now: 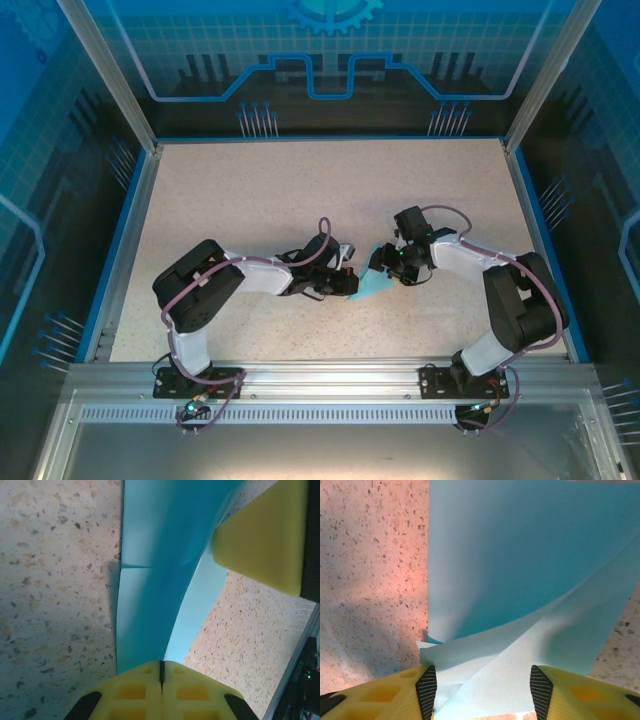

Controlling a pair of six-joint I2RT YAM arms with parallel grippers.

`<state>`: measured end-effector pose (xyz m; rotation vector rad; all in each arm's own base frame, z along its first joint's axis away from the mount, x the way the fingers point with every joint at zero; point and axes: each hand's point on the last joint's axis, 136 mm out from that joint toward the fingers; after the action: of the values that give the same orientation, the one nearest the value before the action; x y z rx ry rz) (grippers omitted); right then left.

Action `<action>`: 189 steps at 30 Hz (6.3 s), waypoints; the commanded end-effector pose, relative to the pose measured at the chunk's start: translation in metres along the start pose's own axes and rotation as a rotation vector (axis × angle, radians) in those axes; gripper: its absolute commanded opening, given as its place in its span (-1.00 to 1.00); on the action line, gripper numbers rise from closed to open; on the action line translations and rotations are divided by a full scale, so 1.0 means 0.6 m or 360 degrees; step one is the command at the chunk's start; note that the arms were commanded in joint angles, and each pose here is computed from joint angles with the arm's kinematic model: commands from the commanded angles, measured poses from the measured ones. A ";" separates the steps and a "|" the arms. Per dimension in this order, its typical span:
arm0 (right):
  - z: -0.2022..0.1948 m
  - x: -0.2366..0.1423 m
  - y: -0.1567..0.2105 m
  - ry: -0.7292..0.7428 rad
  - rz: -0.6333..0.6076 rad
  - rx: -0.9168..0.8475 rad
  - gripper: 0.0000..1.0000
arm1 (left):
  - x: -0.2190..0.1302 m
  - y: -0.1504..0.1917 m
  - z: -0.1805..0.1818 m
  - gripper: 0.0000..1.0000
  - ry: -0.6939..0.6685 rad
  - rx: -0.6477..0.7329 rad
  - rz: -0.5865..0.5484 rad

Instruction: Fold a paper plane with a square sheet of paper (pick it up from the middle)

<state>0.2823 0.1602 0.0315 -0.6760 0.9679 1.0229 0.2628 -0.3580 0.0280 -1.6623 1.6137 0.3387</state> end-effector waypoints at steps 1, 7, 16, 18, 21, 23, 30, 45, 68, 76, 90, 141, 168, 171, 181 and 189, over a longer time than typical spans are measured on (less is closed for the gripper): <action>-0.025 0.010 0.001 0.0081 0.0018 0.0008 0.12 | 0.007 -0.002 -0.003 -0.98 -0.0006 -0.0040 0.0018; -0.042 0.024 0.001 0.0152 0.0036 0.0032 0.11 | 0.008 0.001 0.000 -0.93 -0.0015 -0.0060 0.0026; -0.052 0.028 0.002 0.0151 0.0027 0.0068 0.08 | -0.003 -0.030 -0.024 -0.55 0.0090 -0.0075 -0.0047; -0.052 0.028 0.003 0.0143 0.0025 0.0069 0.07 | -0.003 -0.041 -0.031 -0.50 0.0134 -0.0080 -0.0062; -0.054 0.028 0.003 0.0138 0.0028 0.0073 0.07 | 0.001 -0.054 -0.034 -0.44 0.0140 -0.0068 -0.0075; -0.055 0.030 0.004 0.0138 0.0035 0.0077 0.08 | 0.008 -0.058 -0.028 -0.43 0.0116 -0.0065 -0.0067; -0.055 0.032 0.005 0.0125 0.0040 0.0081 0.07 | 0.027 -0.057 -0.009 -0.41 0.0063 -0.0074 -0.0029; -0.060 0.031 0.005 0.0128 0.0030 0.0099 0.06 | -0.009 -0.070 -0.033 -0.23 0.0136 -0.0017 -0.0110; -0.060 0.034 0.007 0.0107 0.0039 0.0111 0.05 | 0.025 -0.056 -0.015 -0.33 0.0120 -0.0105 0.0010; -0.057 0.031 0.004 0.0087 0.0031 0.0088 0.05 | 0.036 -0.054 -0.014 -0.54 0.0125 -0.0066 0.0041; -0.049 0.015 -0.006 0.0031 0.0000 0.0030 -0.01 | 0.046 -0.052 -0.024 -0.83 0.0207 -0.0066 0.0125; -0.082 0.053 -0.007 0.0288 0.0129 0.0089 -0.05 | -0.003 -0.064 -0.029 -0.38 0.0271 -0.0262 0.0051; -0.105 0.066 -0.003 0.0427 0.0185 0.0197 0.07 | 0.005 -0.047 -0.061 -0.37 0.0303 -0.0126 0.0049; -0.107 0.065 -0.002 0.0440 0.0193 0.0210 0.08 | 0.011 -0.044 -0.052 -0.38 0.0272 -0.0137 0.0065; -0.109 0.065 -0.001 0.0452 0.0197 0.0218 0.10 | 0.021 -0.036 -0.020 -0.44 0.0129 -0.0167 0.0083; -0.108 0.066 0.000 0.0458 0.0199 0.0211 0.11 | 0.027 -0.032 -0.003 -0.50 0.0059 -0.0194 0.0089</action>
<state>0.2990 0.1536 0.0126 -0.5993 1.1094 1.0298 0.2812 -0.3744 0.0332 -1.7569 1.7205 0.4141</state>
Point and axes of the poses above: each hand's point on the last joint's axis, 136 mm out from that joint toward the fingers, its own x axis out along the fingers, its own z axis along the line the jaws close on, y = z × x, and after that the axes turned 4 degrees about x, right-handed
